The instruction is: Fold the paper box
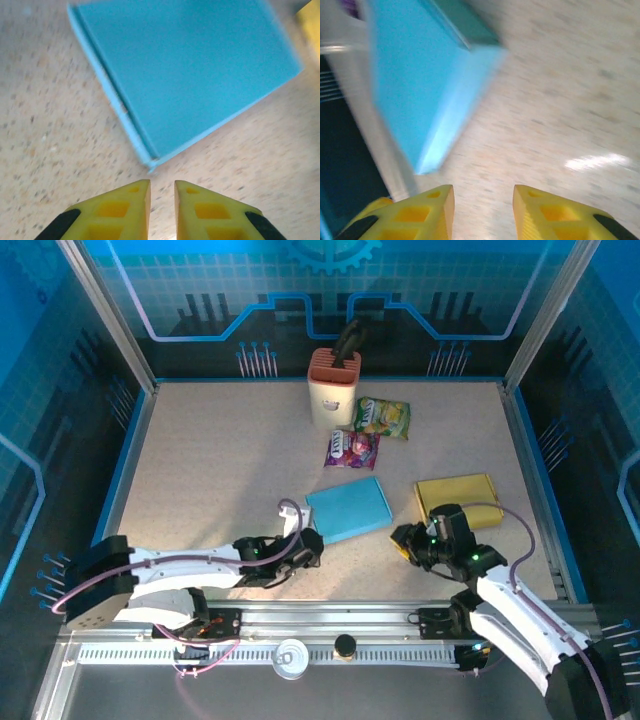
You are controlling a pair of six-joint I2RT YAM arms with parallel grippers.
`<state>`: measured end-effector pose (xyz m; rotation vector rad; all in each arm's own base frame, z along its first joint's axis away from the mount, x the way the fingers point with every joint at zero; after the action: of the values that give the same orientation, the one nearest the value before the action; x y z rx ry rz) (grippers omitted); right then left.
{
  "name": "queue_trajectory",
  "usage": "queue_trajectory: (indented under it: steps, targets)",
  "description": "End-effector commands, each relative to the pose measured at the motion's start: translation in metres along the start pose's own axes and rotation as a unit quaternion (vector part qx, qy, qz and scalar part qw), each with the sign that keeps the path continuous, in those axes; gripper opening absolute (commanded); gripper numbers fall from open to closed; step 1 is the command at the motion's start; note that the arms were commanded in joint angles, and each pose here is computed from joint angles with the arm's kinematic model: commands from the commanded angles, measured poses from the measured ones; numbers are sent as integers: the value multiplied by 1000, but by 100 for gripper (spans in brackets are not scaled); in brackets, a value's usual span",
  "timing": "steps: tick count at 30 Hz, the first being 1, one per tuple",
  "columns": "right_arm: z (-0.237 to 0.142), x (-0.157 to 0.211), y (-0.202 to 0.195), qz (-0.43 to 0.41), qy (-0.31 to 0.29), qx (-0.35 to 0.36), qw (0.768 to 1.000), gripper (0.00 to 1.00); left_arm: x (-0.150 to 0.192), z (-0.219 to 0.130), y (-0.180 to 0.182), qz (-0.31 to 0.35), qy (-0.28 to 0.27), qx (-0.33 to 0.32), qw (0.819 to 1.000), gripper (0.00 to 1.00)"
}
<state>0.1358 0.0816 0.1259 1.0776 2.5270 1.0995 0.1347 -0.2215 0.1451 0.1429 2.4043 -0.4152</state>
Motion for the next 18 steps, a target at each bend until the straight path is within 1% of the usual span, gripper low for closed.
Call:
queue_trajectory:
  steps: [1, 5, 7, 9, 11, 13, 16, 18]
  targets:
    - [-5, 7, -10, -13, 22, 25, 999, 38, 6, -1, 2, -19, 6, -4, 1000, 21]
    - [-11, 4, 9, -56, 8, 13, 998, 48, -4, -13, 2, -37, -9, 8, 999, 28]
    - [-15, -2, 22, -98, -7, 29, 995, 56, -12, -24, 2, -44, -19, 8, 999, 35]
    - [-14, -8, 38, -140, -7, 37, 989, 62, -20, -32, 5, -54, -25, 15, 998, 42]
    - [-11, -15, 55, -181, -5, 54, 982, 64, -28, -39, 11, -68, -24, 23, 997, 47]
    - [-4, -23, 73, -222, 0, 70, 973, 65, -36, -47, 16, -73, -26, 47, 996, 48]
    - [11, -37, 87, -267, -3, 108, 958, 65, -45, -63, 23, -66, -53, 70, 994, 55]
    - [22, -47, 91, -287, -5, 146, 947, 66, -48, -75, 31, -69, -66, 70, 993, 59]
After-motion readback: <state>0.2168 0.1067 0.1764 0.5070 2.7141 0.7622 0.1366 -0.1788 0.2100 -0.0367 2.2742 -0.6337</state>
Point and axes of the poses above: each hand's point on the last joint's axis, 136 mm out from that joint toward the fingers, its own z axis out along the fingers, its own y axis along the line the jaws close on, x = y × z, the point moved 10 cm from there along -z, back along the fingers, and after that the axes turned 6 degrees about z, right-handed, at the moved point
